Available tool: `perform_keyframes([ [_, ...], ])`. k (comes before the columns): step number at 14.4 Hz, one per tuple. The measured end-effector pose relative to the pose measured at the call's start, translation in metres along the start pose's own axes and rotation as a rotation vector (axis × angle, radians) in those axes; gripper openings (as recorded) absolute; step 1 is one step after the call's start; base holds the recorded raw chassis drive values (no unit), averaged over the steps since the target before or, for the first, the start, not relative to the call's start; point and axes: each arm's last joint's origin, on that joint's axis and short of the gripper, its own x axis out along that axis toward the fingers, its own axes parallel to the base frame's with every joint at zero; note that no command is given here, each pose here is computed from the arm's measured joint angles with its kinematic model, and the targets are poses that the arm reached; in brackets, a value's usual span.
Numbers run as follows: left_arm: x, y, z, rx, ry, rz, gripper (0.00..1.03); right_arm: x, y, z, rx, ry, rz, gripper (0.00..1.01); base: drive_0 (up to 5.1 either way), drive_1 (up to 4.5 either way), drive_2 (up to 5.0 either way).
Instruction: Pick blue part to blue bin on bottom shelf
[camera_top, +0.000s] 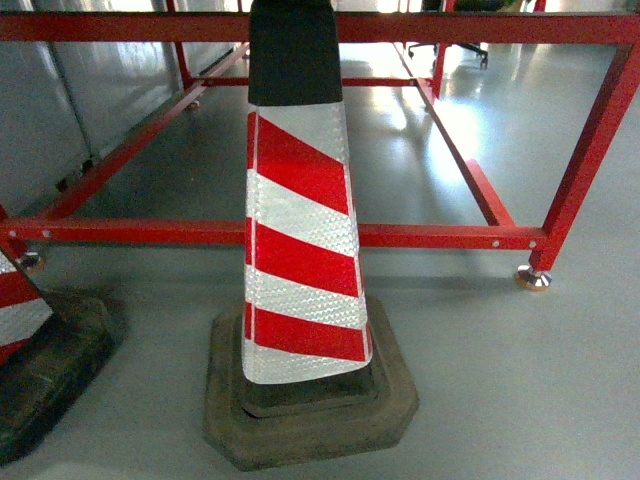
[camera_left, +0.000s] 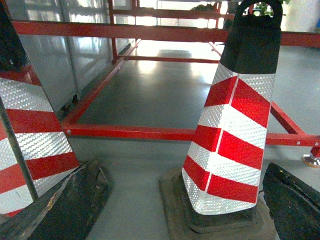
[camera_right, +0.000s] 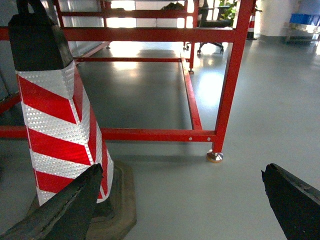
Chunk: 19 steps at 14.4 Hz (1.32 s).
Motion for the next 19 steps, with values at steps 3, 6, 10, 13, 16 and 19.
perform_keyframes([
  [3,0.0,0.0,0.0,0.0,0.0,0.0,0.98,0.0,0.0,0.0,0.0,0.0,0.0,0.98,0.0,0.0,0.0],
  [6,0.0,0.0,0.0,0.0,0.0,0.0,0.98,0.0,0.0,0.0,0.0,0.0,0.0,0.98,0.0,0.0,0.0],
  [10,0.0,0.0,0.0,0.0,0.0,0.0,0.98,0.0,0.0,0.0,0.0,0.0,0.0,0.98,0.0,0.0,0.0],
  [13,0.0,0.0,0.0,0.0,0.0,0.0,0.98,0.0,0.0,0.0,0.0,0.0,0.0,0.98,0.0,0.0,0.0],
  [16,0.0,0.0,0.0,0.0,0.0,0.0,0.98,0.0,0.0,0.0,0.0,0.0,0.0,0.98,0.0,0.0,0.0],
  [19,0.0,0.0,0.0,0.0,0.0,0.0,0.98,0.0,0.0,0.0,0.0,0.0,0.0,0.98,0.0,0.0,0.0],
])
